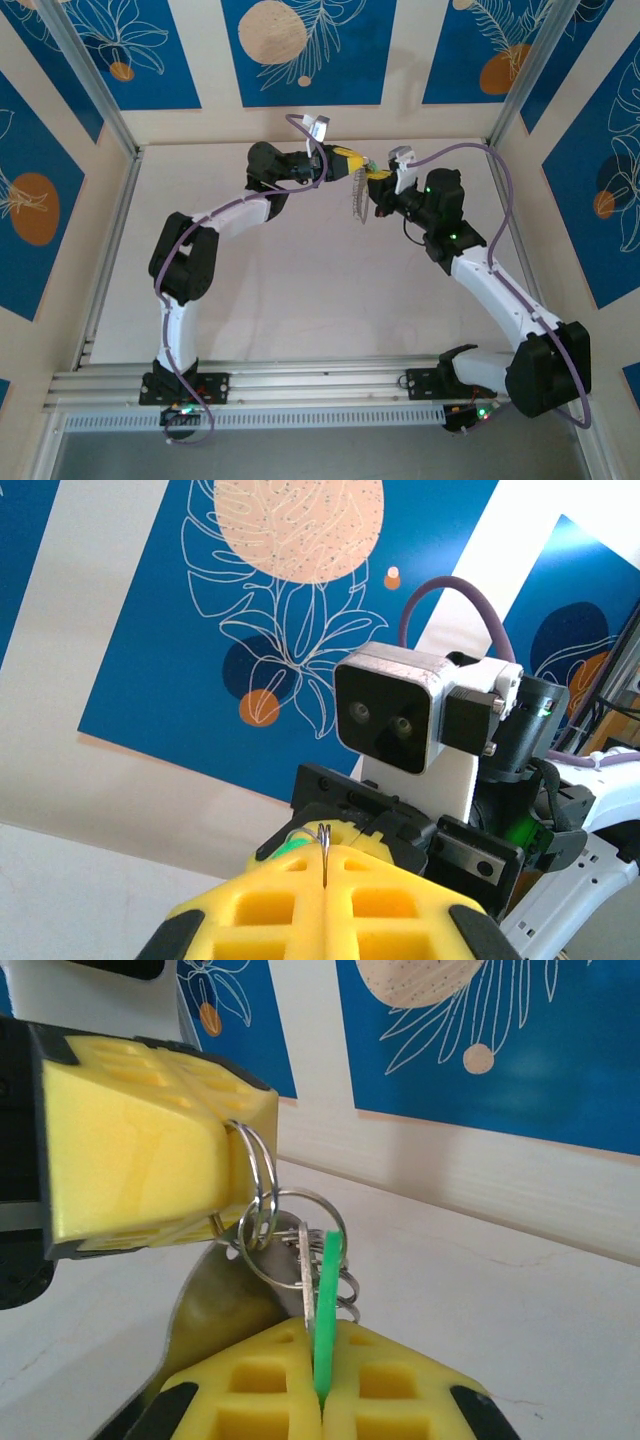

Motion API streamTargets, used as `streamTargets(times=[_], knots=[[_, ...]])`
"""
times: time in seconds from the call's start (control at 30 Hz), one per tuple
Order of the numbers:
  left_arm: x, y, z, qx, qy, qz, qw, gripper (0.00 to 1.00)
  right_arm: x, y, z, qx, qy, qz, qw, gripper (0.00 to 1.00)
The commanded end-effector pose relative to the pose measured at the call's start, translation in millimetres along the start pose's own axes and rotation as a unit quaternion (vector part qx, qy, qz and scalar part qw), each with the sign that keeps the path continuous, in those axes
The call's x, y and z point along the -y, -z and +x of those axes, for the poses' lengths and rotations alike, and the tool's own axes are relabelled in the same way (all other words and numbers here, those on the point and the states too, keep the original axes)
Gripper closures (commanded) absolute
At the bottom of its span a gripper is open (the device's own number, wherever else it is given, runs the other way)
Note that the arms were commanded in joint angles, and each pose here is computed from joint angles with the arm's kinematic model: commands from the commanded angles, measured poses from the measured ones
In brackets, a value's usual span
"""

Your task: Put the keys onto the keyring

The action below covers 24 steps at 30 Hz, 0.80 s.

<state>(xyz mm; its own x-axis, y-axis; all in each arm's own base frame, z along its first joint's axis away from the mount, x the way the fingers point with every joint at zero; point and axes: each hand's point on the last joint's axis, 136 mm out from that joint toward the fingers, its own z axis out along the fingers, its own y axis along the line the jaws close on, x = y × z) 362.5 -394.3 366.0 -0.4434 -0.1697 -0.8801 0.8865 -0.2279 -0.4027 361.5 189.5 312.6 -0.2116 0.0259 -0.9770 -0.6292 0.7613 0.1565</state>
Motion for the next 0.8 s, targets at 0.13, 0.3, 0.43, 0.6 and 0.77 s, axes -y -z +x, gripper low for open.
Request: streamTargets(times=[0.13,0.3,0.43,0.6,0.77], knots=[[23.5,-0.1,-19.5,0.019,-0.044,0.013,0.999,1.00,-8.4,15.3,-15.7,0.005,0.029,0.001,1.000,1.00],[23.3,-0.3,-18.8,0.017,-0.045,0.011,0.999,1.00,-10.7,16.7,-13.7,-0.016,0.038,-0.002,0.999,1.00],[22.6,0.4,-17.6,0.014,-0.048,0.007,0.999,1.00,-14.7,16.1,-15.7,-0.025,0.044,-0.009,0.999,1.00],[22.7,0.2,-15.1,0.009,-0.051,0.003,0.999,1.00,-21.2,11.3,-18.9,-0.033,0.050,-0.021,0.998,1.00],[23.8,0.2,-15.0,0.008,-0.051,0.004,0.999,1.00,-20.5,4.3,-17.0,-0.049,0.052,-0.021,0.997,1.00]])
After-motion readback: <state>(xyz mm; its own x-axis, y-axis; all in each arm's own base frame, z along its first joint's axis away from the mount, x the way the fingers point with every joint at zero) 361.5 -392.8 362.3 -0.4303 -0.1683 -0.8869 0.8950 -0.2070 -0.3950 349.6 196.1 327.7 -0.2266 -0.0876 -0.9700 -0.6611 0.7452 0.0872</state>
